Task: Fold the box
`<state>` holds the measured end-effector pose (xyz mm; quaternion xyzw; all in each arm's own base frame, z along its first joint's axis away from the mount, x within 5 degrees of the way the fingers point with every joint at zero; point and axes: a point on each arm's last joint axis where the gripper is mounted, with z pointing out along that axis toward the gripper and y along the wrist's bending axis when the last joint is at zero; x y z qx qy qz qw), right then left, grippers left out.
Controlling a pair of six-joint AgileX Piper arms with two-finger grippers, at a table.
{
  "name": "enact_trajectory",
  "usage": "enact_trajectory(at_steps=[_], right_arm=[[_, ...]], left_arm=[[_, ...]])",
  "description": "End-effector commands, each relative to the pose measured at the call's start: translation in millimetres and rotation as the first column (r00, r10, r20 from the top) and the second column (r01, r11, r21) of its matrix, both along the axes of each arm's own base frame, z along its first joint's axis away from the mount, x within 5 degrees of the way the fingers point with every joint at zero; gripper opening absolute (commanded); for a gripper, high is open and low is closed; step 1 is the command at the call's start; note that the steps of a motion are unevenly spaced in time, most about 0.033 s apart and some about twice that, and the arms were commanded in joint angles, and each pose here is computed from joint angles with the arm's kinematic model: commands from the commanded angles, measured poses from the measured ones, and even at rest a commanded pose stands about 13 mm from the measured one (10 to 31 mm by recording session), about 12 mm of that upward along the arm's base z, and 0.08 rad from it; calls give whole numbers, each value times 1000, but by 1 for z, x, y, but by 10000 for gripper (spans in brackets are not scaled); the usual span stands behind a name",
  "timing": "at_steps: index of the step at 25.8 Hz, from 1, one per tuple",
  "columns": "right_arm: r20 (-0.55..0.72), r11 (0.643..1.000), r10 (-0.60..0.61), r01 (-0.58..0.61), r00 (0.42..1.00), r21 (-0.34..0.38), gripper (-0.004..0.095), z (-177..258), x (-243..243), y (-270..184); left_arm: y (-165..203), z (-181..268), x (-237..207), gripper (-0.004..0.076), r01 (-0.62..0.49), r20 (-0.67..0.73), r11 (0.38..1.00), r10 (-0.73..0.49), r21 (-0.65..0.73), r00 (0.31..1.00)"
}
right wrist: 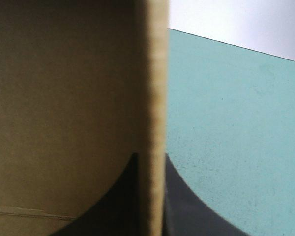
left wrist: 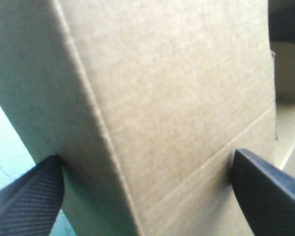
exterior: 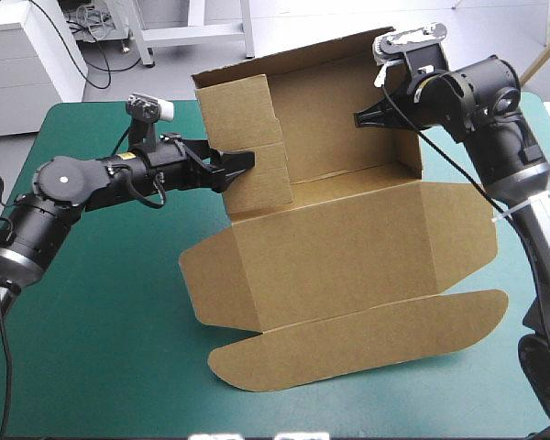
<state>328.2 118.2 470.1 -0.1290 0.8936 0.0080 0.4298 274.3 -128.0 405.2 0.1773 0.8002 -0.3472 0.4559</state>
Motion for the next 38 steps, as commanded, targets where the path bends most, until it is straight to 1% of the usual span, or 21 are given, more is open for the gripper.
enact_trajectory(at_steps=[1, 2, 4, 6, 7, 9, 14, 16, 17, 18, 19, 21, 22, 23, 29, 32, 35, 38], right_arm=[[136, 997, 19, -29, 991, 73, -17, 29, -18, 9], [146, 998, 19, -27, 989, 55, -18, 29, -20, 12], [153, 998, 14, -22, 988, 51, -18, 30, -22, 16], [155, 998, 15, -25, 988, 63, -18, 30, -22, 19], [156, 997, 17, -29, 988, 69, -18, 30, -23, 21], [163, 997, 20, -32, 986, 70, -18, 31, -23, 21], [166, 997, 20, -33, 986, 71, -18, 31, -23, 22], [166, 997, 20, -33, 986, 71, -18, 31, -23, 22], [166, 997, 20, -33, 986, 71, -18, 31, -23, 22], [166, 997, 20, -33, 986, 71, -18, 31, -23, 22], [164, 997, 20, -32, 986, 70, -18, 31, -23, 21], [164, 997, 20, -32, 986, 70, -18, 31, -23, 21], [164, 997, 20, -32, 986, 70, -18, 31, -23, 21], [164, 997, 20, -32, 986, 70, -18, 31, -23, 21], [154, 997, 19, -30, 988, 68, -18, 30, -23, 21], [119, 998, 10, -17, 993, 58, -18, 27, -25, 20], [91, 998, -5, -1, 996, 64, -18, 25, -26, 19], [45, 997, -11, 8, 999, 74, -18, 22, -28, 19]], left_arm=[[-11, 32, -13, 640, -108, 31, 993, 110, -46, 993], [-12, 34, -13, 640, -183, 4, 982, 183, -43, 983], [-12, 33, -12, 640, -269, -6, 963, 269, -12, 963], [-10, 31, -11, 640, -323, -7, 946, 323, 11, 946], [-9, 30, -9, 640, -348, -24, 938, 348, 2, 937], [-10, 26, -5, 640, -374, -47, 927, 373, -6, 927], [-11, 22, -1, 636, -381, -72, 924, 380, -5, 922], [-11, 22, 0, 604, -382, -65, 924, 381, -2, 922], [-11, 23, 0, 566, -383, -59, 924, 382, -2, 922], [-11, 24, 0, 497, -383, -57, 924, 382, -3, 922], [-10, 25, 0, 349, -385, -43, 923, 385, 1, 922], [-10, 25, 0, 155, -387, -31, 922, 388, 15, 921], [-9, 25, 0, 11, -387, -25, 922, 387, 20, 922], [-9, 25, 1, -2, -384, -11, 923, 385, 32, 923], [-8, 25, 1, -10, -389, 19, 919, 389, 58, 921], [-7, 30, 3, -10, -392, 22, 916, 391, 91, 920], [-10, 35, 10, -10, -394, 15, 902, 398, 174, 917], [-18, 37, 26, -10, -371, -21, 890, 390, 265, 921]])
